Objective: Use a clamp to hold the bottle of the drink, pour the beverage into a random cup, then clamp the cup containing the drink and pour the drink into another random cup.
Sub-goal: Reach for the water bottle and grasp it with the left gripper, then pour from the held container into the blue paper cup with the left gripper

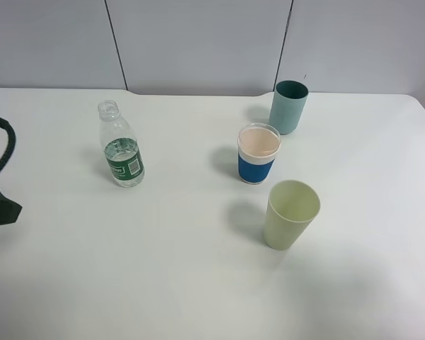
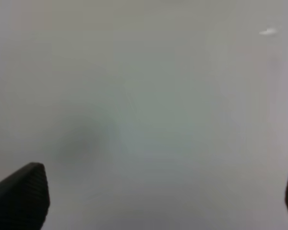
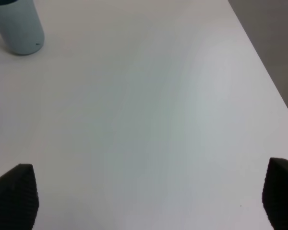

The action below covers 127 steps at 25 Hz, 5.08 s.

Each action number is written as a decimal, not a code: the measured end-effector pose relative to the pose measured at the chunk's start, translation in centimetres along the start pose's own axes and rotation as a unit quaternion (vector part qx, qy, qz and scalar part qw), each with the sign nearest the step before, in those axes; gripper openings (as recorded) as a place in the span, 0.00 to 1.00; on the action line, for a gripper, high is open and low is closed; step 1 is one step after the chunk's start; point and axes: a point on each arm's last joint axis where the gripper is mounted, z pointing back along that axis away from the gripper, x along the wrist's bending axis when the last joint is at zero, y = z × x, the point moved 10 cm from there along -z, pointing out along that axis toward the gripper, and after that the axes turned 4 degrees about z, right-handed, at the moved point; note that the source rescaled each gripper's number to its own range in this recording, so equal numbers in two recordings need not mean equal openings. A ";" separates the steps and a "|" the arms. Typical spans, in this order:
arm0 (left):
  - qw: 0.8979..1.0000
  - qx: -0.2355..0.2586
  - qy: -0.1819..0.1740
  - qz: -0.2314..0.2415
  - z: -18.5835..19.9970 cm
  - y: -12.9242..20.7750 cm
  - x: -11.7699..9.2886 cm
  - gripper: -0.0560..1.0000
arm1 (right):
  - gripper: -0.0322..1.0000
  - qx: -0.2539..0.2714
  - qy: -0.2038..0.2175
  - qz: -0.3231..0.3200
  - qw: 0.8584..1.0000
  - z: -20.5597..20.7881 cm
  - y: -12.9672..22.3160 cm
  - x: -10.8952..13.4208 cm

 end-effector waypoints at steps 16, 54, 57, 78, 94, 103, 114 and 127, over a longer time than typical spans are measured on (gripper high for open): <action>0.999 0.016 0.036 -0.017 -6.5 0.3 -2.6 1.00 | 0.88 0.000 0.000 0.000 1.000 0.0 0.0 0.0; 0.952 -0.292 0.082 -0.039 -14.0 -5.7 -5.1 1.00 | 0.88 0.000 0.000 0.000 1.000 0.0 0.0 0.0; 0.947 -0.305 0.090 -0.047 -14.1 -6.9 -5.5 1.00 | 0.88 0.000 0.000 0.000 1.000 0.0 0.0 0.0; 0.938 -0.316 0.129 -0.054 -17.3 -10.5 -8.7 1.00 | 0.88 0.000 0.000 0.000 1.000 0.0 0.0 0.0; 0.944 -0.311 0.105 -0.023 -17.6 -10.6 -7.5 0.08 | 0.88 0.000 0.000 0.000 1.000 0.0 0.0 0.0; 0.945 -0.312 0.019 0.093 -16.3 -10.8 -6.0 0.08 | 0.88 0.000 0.000 0.000 1.000 0.0 0.0 0.0; 0.954 -0.265 -0.142 0.010 -13.9 -12.0 -6.9 0.08 | 0.88 0.000 0.000 0.000 1.000 0.0 0.0 0.0; 0.956 -0.211 -0.192 -0.063 -12.6 -15.9 -8.3 0.08 | 0.88 0.000 0.000 0.000 1.000 0.0 0.0 0.0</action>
